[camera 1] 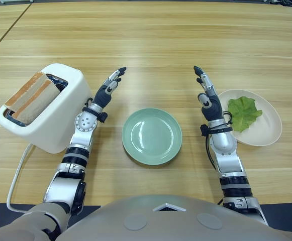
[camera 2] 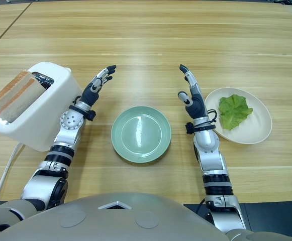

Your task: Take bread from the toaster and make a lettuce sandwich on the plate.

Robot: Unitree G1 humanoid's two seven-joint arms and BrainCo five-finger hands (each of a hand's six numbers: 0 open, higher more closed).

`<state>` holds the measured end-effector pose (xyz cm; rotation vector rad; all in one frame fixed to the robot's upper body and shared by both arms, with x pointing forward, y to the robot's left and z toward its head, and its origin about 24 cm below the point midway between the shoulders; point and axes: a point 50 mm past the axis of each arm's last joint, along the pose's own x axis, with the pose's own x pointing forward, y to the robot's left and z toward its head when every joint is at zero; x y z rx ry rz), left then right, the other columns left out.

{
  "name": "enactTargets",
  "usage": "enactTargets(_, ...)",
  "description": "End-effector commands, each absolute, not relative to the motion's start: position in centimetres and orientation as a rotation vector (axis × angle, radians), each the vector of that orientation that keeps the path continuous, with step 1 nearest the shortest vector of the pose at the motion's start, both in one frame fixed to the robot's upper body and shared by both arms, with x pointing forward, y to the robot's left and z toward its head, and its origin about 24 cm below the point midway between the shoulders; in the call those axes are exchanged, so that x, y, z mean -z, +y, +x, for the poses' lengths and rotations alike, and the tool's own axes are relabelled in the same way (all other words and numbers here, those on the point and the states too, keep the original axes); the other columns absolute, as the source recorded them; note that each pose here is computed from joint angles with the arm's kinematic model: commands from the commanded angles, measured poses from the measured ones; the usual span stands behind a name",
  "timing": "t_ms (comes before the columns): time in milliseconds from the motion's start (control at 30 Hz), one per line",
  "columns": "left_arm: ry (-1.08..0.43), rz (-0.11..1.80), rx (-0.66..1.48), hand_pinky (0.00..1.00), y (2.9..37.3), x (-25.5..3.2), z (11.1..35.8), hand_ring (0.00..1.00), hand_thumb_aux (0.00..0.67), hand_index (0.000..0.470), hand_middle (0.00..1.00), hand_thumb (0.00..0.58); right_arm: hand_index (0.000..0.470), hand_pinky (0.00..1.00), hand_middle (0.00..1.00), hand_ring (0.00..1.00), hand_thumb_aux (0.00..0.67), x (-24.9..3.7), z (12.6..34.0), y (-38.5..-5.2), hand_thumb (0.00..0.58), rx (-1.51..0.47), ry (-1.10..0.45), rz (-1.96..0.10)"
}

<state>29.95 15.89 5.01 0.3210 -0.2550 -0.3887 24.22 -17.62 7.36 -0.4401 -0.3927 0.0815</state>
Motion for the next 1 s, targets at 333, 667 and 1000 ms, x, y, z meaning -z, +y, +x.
enactTargets(333,-0.267,0.348,0.411,0.00,15.8,-4.9,29.5,0.00,0.000,0.000,0.00,0.000,0.000,0.00,0.00,0.00,0.000,-7.2,24.2,-17.4,0.000,-0.082,-0.380,-0.431)
enactTargets(667,-0.547,0.564,0.515,0.00,13.1,-8.2,27.3,0.00,0.000,0.000,0.00,0.000,0.000,0.00,0.00,0.00,0.000,-7.1,24.5,-16.5,0.000,-0.095,-0.384,-0.426)
enactTargets(1000,-1.134,1.238,0.621,0.00,11.7,-23.2,22.4,0.00,0.000,0.000,0.00,0.000,0.000,0.00,0.00,0.00,0.000,-6.2,25.8,-15.1,0.000,-0.096,-0.368,-0.418)
